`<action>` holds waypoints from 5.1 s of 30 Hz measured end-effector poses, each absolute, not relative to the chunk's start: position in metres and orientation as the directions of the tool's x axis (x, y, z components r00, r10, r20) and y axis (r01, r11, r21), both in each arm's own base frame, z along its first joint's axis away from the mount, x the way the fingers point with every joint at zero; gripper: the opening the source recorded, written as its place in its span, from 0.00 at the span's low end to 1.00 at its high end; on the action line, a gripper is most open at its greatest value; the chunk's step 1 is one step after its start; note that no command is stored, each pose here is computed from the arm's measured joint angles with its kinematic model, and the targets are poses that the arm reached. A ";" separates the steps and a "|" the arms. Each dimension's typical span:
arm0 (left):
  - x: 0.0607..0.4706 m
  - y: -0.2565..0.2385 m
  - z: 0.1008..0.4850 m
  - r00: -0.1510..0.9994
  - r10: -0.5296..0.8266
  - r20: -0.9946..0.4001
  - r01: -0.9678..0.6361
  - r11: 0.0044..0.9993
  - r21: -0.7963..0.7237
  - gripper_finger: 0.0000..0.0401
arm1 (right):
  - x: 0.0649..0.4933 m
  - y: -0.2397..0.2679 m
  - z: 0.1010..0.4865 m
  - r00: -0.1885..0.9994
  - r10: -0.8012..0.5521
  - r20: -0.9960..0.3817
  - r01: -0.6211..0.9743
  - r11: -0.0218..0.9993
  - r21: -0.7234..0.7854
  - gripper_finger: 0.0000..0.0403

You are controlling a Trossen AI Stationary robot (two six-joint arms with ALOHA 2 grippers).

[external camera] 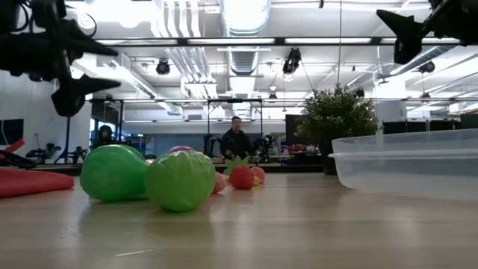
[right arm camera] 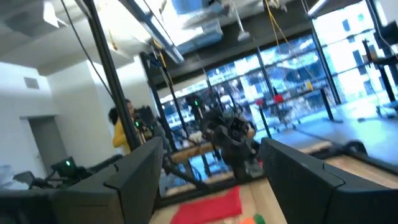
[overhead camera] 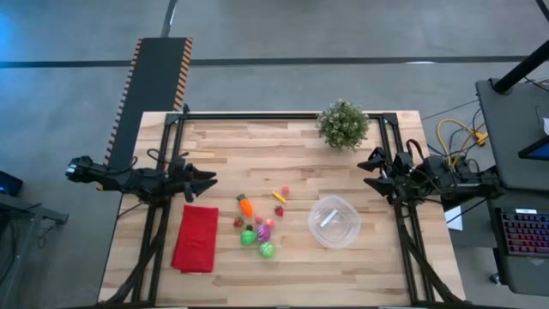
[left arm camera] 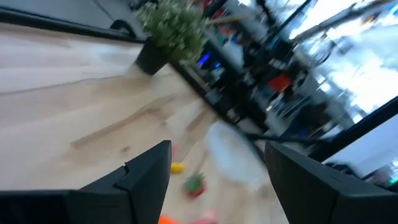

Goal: Pick and placing Produce into tupperware
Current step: Put the top pink peach into the transparent bin

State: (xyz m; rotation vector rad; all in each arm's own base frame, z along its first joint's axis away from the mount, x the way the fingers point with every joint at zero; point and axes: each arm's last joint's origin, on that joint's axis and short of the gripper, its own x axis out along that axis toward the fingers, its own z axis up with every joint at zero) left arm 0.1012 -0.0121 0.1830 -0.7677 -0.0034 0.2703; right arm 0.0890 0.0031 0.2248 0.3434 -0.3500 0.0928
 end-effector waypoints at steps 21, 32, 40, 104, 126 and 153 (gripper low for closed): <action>0.099 -0.011 0.218 0.932 0.284 0.224 0.021 0.576 -0.817 0.61 | 0.076 -0.009 0.245 0.762 -0.379 0.526 0.020 0.824 0.566 0.65; 0.097 -0.010 0.231 0.886 0.310 0.343 0.131 0.542 -0.830 0.61 | 0.077 -0.008 0.260 0.729 -0.336 0.596 -0.062 0.835 0.547 0.65; 0.101 -0.010 0.232 0.876 0.341 0.341 0.093 0.574 -0.814 0.61 | 0.121 -0.007 0.303 0.880 -0.358 0.311 0.115 0.797 0.593 0.65; 0.116 -0.024 0.182 0.992 -0.052 -0.119 -0.070 0.556 -0.828 0.61 | 0.433 -0.023 0.165 0.149 -0.030 -0.988 0.873 0.474 0.117 0.63; 0.118 -0.025 0.179 0.987 -0.065 -0.147 -0.085 0.566 -0.820 0.61 | 0.428 -0.032 0.155 0.134 -0.037 -0.990 0.902 0.419 0.106 0.52; 0.118 -0.025 0.175 0.980 -0.065 -0.189 -0.118 0.573 -0.811 0.61 | 0.431 -0.021 0.150 0.157 -0.050 -0.986 0.889 0.443 0.119 0.37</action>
